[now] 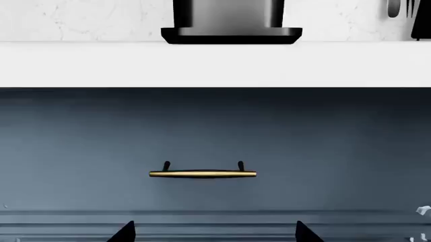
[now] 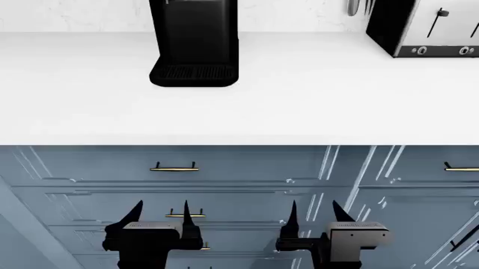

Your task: Pick the mug from the cabinet, place it under the coffee machine dispenser, and press the start button.

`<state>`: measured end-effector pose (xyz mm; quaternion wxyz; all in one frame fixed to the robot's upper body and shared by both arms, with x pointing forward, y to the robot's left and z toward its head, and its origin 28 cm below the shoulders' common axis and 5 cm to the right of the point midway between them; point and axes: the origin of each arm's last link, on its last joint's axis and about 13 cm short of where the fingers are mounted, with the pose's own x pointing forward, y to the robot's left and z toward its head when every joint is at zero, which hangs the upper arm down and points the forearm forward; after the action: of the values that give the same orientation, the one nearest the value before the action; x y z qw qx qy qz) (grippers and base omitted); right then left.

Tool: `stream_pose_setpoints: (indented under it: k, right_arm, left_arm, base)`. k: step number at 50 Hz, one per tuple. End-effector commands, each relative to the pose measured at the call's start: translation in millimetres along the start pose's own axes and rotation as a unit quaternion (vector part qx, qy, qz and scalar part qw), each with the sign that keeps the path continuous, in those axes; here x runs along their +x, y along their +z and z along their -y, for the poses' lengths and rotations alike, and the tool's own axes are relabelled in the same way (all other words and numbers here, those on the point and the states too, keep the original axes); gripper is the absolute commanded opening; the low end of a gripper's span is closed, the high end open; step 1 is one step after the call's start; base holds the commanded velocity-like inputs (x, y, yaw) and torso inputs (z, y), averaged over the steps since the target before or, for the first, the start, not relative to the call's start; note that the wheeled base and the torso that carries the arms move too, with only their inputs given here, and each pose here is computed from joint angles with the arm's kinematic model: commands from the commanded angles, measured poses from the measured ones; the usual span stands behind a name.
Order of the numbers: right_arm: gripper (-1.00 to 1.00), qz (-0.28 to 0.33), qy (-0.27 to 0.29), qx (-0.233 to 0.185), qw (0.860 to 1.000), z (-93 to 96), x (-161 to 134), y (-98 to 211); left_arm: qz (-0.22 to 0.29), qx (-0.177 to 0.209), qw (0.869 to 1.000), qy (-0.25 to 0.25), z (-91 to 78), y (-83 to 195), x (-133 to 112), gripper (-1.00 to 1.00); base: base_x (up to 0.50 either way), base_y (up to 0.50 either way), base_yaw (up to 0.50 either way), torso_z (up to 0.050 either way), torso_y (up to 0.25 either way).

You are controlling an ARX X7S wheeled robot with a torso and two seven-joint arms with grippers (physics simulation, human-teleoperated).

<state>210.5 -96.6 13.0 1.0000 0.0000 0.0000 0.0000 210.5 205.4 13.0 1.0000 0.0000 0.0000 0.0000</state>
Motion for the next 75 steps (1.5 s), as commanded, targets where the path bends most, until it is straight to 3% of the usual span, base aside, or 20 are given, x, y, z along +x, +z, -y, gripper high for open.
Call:
stream_pose_setpoints:
  k: [1, 7, 17, 24, 36, 50, 75]
  right_arm:
    - [1.0, 0.006, 0.003, 0.002, 1.0, -0.9, -1.8, 2.3]
    - [1.0, 0.032, 0.008, 0.008, 0.999, -2.3, -8.5, 21.4]
    - [1.0, 0.181, 0.016, -0.005, 0.983, -1.6, -12.3, 152.1]
    - [1.0, 0.258, 0.036, 0.002, 0.966, -8.0, -24.1, 204.4]
    - [1.0, 0.252, 0.052, 0.009, 0.966, -5.8, -25.8, 201.8]
    - [1.0, 0.241, 0.054, 0.007, 0.969, -6.9, -23.5, 199.8]
    - [1.0, 0.247, 0.051, 0.009, 0.968, -6.7, -26.0, 200.5]
  left_arm:
    - [0.006, 0.006, 1.0, 0.0, 0.0, 0.5, -0.9, 1.0]
    - [0.044, 0.018, 0.999, -0.01, -2.5, 13.6, -6.4, 1.0]
    - [0.186, -0.007, 0.983, -0.003, -5.7, 120.8, 14.2, 1.0]
    - [0.241, -0.02, 0.97, 0.021, -11.5, 162.9, 18.4, 1.0]
    - [0.244, -0.021, 0.97, 0.012, -13.1, 173.9, 9.4, 1.0]
    - [0.245, 0.005, 0.969, 0.015, -11.3, 173.7, 9.1, 1.0]
    - [0.232, 0.018, 0.972, 0.005, -7.8, 167.8, 10.6, 1.0]
  base:
    - [0.0, 0.0, 0.0, 0.0, 0.0]
    - [0.0, 0.0, 0.0, 0.033, 0.0]
    - [0.0, 0.0, 0.0, 0.05, 0.0]
    - [0.0, 0.0, 0.0, 0.05, 0.0]
    - [0.0, 0.0, 0.0, 0.029, 0.0]
    - [0.05, 0.5, 0.0, 0.0, 0.0]
    - [0.06, 0.5, 0.0, 0.0, 0.0]
